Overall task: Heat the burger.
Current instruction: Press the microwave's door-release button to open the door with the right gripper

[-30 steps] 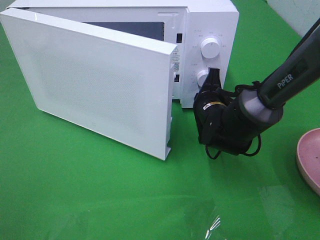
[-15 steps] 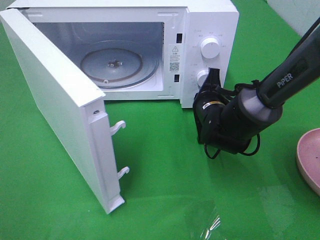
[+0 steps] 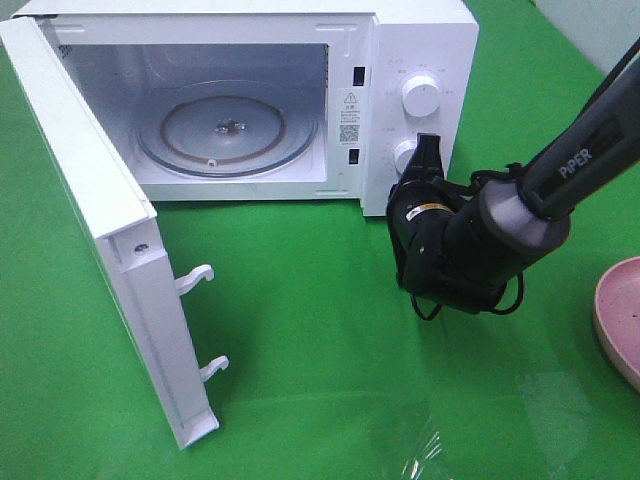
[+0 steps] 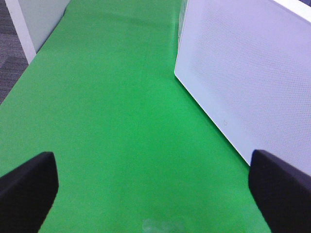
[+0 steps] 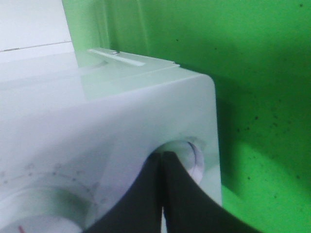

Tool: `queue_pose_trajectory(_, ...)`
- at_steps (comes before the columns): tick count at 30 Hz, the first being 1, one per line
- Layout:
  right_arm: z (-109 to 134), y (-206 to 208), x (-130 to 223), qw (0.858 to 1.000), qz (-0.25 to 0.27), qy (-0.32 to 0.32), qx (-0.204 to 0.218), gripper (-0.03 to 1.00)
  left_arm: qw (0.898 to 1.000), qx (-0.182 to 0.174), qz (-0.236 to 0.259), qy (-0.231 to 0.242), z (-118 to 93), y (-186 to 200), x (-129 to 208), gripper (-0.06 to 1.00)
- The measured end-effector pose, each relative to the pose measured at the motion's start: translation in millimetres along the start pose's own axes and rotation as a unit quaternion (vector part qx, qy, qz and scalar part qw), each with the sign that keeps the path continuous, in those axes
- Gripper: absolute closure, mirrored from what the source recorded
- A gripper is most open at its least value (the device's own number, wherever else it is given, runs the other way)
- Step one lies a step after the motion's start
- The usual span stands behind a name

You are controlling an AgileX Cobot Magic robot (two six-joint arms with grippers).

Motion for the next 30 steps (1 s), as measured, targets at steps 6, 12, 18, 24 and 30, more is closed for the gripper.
queue_pose_trajectory(6,15,16,-1,1.000,0.007,0.012,-0.023,0.96,1.000,0.000,0.000,0.000,0,0,0,-0.04)
queue_pose_trajectory(12,22,36,-7,0.999,0.017,0.030,-0.015,0.96,1.000,0.000,0.000,0.000,0,0,0,-0.04)
queue_pose_trajectory(18,24,49,-10,0.997,0.030,0.073,0.010,0.96,1.000,0.000,0.000,0.000,0,0,0,-0.04)
queue_pose_trajectory(24,27,63,-6,0.985,0.059,0.154,0.041,0.96,1.000,0.000,0.000,0.000,0,0,0,-0.04)
queue_pose_trajectory(30,29,79,5,0.947,0.118,0.292,0.071,0.96,1.000,0.000,0.000,0.000,0,0,0,-0.04)
Point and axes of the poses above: a point on each arm's last joint axis where the gripper is mounted, y pointing back along that axis away from the gripper, z along the wrist's bending axis when the last joint is at zero, x = y × z, the point moved 10 cm from there along -y, pointing out along that axis toward the gripper, and after that the axes turned 1 degree about y, right-handed, at the moved point
